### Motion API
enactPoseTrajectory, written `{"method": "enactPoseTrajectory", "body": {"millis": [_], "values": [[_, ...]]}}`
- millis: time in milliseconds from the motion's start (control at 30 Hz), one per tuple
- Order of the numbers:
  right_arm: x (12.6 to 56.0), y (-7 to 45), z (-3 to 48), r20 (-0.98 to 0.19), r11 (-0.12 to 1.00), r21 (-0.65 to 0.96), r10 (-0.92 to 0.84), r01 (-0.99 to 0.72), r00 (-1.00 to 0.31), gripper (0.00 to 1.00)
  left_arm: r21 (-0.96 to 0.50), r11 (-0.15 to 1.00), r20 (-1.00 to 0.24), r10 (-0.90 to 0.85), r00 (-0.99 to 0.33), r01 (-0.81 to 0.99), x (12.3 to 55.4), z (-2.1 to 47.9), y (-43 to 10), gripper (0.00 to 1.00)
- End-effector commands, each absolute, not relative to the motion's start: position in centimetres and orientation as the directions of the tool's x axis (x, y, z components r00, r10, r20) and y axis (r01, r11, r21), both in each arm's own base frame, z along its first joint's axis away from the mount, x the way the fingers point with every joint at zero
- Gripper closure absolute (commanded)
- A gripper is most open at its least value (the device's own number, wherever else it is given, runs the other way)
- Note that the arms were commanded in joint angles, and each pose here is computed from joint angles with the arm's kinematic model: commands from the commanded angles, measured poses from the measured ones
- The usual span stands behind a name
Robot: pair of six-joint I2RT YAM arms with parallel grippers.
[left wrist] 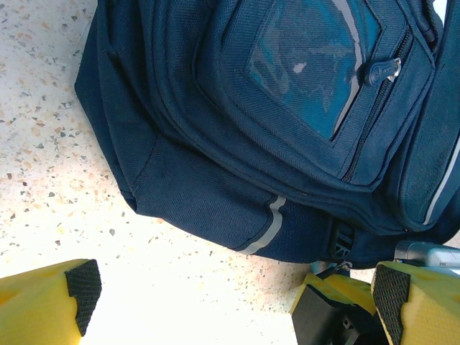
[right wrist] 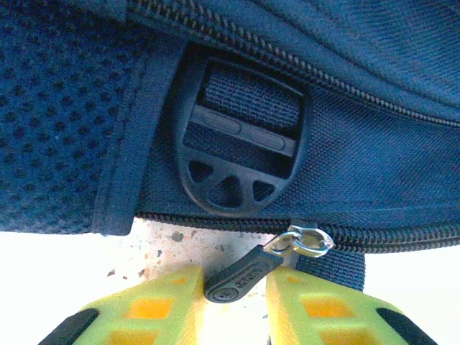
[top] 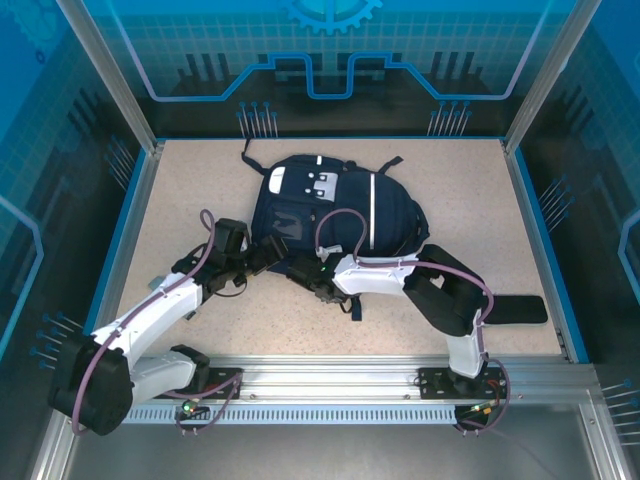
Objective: Pack the student bag
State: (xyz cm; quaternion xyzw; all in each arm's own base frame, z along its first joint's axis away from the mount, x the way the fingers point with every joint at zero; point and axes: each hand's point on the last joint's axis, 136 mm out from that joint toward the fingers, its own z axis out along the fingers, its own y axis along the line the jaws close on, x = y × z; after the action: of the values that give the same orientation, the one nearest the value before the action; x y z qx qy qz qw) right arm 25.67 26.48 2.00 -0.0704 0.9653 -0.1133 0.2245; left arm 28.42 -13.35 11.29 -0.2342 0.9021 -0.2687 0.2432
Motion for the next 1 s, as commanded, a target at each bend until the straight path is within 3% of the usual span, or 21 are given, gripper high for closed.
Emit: {"method": "enactPoseTrajectory", "body": {"millis": [0,233,400,733,967], "values": [[26.1,25.6,1.2,-0.426,0.959,-0.282,-0.157,-0.035,-0.891,0.71,-0.617,0.736,-0.322,-0.557,-0.765,-0.276,28.7,12.1,-13.4,0.01],[26.2,24.4,1.4,-0.437,0.962,-0.271,-0.090,0.036,-0.895,0.59,-0.618,0.735,-0.310,-0.555,-0.772,-0.280,28.5,11.8,-13.5,0.01],[26.6,24.0,1.7,-0.453,0.974,-0.209,-0.019,0.086,-0.891,0.59,-0.624,0.730,-0.308,-0.559,-0.770,-0.280,28.7,12.0,-13.6,0.01],[26.7,23.0,2.1,-0.463,0.970,-0.222,-0.013,0.101,-0.886,0.86,-0.634,0.715,-0.283,-0.568,-0.773,-0.294,28.5,11.4,-13.8,0.01],[26.7,23.3,2.3,-0.459,0.977,-0.209,-0.052,0.051,-0.887,0.92,-0.647,0.698,-0.257,-0.579,-0.774,-0.308,28.3,10.8,-14.1,0.01]]}}
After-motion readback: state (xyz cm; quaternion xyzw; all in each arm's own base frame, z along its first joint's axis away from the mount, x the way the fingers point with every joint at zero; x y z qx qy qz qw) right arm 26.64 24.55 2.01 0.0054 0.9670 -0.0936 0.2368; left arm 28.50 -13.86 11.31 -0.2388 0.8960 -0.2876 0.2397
